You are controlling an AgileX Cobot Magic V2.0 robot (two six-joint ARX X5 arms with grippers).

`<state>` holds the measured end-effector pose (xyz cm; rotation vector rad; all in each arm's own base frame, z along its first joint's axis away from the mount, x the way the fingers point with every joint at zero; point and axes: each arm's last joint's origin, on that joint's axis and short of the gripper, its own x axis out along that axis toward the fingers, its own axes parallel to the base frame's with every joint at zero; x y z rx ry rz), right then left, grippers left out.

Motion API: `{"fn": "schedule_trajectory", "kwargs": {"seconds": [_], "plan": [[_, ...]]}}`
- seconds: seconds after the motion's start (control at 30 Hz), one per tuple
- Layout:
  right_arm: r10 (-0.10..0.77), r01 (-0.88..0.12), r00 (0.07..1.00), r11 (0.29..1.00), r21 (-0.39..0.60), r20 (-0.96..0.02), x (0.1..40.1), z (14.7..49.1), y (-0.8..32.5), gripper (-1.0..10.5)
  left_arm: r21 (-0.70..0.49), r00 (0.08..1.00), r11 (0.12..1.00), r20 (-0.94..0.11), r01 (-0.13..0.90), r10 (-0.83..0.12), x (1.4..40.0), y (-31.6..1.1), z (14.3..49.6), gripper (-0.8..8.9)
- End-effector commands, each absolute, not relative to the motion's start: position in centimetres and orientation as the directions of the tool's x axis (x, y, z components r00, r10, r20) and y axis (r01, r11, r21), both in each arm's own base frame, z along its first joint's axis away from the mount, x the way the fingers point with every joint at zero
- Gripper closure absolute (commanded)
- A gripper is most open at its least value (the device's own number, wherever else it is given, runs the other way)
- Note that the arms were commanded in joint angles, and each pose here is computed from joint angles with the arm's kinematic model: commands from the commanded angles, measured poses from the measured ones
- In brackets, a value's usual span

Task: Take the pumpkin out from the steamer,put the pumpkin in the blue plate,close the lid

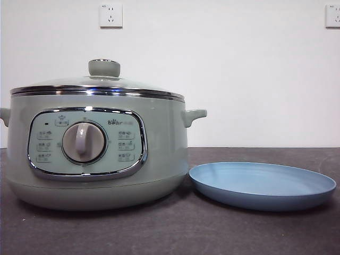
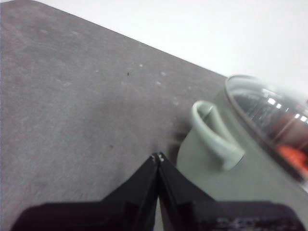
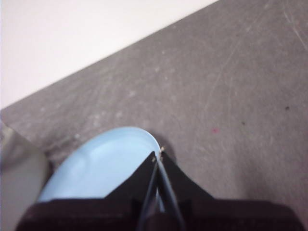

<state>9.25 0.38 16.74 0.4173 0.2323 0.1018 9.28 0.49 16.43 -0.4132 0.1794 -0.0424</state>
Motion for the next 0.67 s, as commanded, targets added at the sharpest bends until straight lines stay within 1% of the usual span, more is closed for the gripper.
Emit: {"fn": "schedule_trajectory", "kwargs": {"seconds": [0.03, 0.13, 0.27, 0.37, 0.43, 0.5, 0.6, 0.67], "plan": [[0.143, -0.064, 0.978, 0.898, 0.436, -0.151, 9.0, 18.9, 0.4, 9.6, -0.431, 0.990, 0.902, -0.118, 0.015, -0.074, 9.1, 0.5, 18.4, 8.19], [0.143, -0.070, 0.980, 0.898, 0.435, -0.138, 9.0, 20.6, 0.4, 9.6, -0.430, 0.991, 0.903, -0.111, 0.018, -0.072, 9.1, 0.5, 20.1, 8.19], [0.143, -0.072, 0.980, 0.899, 0.433, -0.135, 9.3, 22.8, 0.4, 9.6, -0.432, 0.989, 0.902, -0.125, 0.015, -0.076, 9.6, 0.5, 22.2, 8.20], [0.143, -0.073, 0.979, 0.912, 0.404, -0.146, 9.9, 24.4, 0.4, 9.6, -0.425, 0.986, 0.905, -0.142, 0.022, -0.091, 10.3, 0.6, 23.8, 8.20], [0.144, -0.075, 0.977, 0.925, 0.373, -0.159, 10.4, 25.3, 0.4, 9.6, -0.409, 0.981, 0.911, -0.151, 0.054, -0.126, 10.8, 0.5, 24.9, 8.20], [0.147, -0.079, 0.974, 0.934, 0.349, -0.173, 10.9, 26.1, 0.4, 9.5, -0.367, 0.972, 0.924, -0.159, 0.104, -0.172, 11.4, 0.5, 26.1, 8.20], [0.152, -0.085, 0.969, 0.944, 0.318, -0.193, 11.9, 27.3, 0.4, 9.5, -0.310, 0.950, 0.931, -0.176, 0.194, -0.257, 12.4, 0.3, 27.8, 8.19], [0.153, -0.088, 0.967, 0.951, 0.296, -0.204, 12.5, 28.3, 0.4, 9.5, -0.298, 0.929, 0.920, -0.189, 0.254, -0.318, 13.2, 0.2, 28.9, 8.19]]}}
